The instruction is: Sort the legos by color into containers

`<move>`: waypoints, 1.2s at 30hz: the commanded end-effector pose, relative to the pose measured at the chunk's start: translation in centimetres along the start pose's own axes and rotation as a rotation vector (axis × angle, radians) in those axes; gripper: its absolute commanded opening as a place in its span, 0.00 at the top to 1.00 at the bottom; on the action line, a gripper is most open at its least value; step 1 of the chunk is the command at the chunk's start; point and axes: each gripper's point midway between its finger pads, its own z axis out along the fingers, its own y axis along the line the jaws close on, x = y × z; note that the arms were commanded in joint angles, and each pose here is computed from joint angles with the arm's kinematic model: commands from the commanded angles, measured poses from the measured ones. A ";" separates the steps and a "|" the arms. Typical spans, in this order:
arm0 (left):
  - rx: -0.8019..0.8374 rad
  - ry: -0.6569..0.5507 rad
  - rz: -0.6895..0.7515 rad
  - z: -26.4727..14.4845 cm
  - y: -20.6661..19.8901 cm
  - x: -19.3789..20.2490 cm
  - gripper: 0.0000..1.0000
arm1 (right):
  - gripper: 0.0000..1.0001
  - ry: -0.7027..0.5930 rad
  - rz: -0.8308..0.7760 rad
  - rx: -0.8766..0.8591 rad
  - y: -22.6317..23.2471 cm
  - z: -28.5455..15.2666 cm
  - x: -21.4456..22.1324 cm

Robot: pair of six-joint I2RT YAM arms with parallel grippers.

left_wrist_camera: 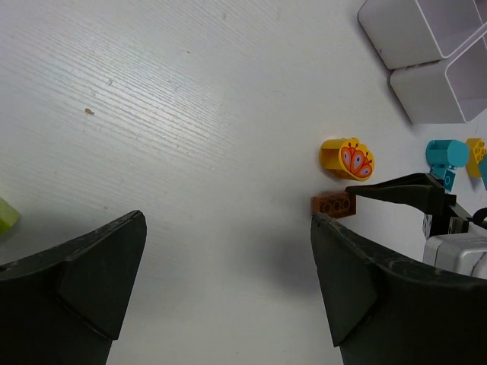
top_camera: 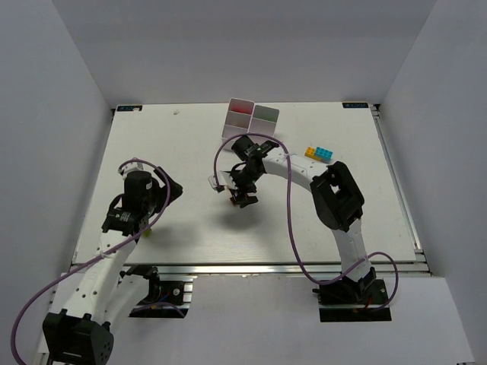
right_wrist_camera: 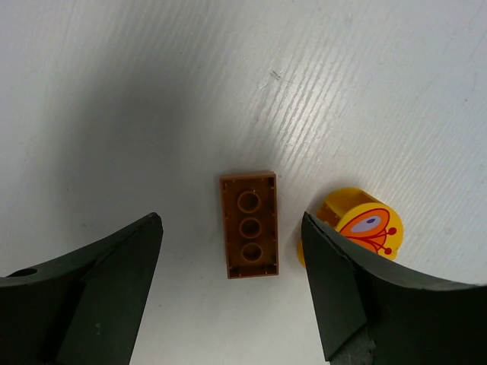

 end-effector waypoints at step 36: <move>0.023 -0.012 0.015 -0.1 -0.6 -0.6 0.02 | 0.19 0.013 0.009 0.061 -0.6 -0.9 -0.1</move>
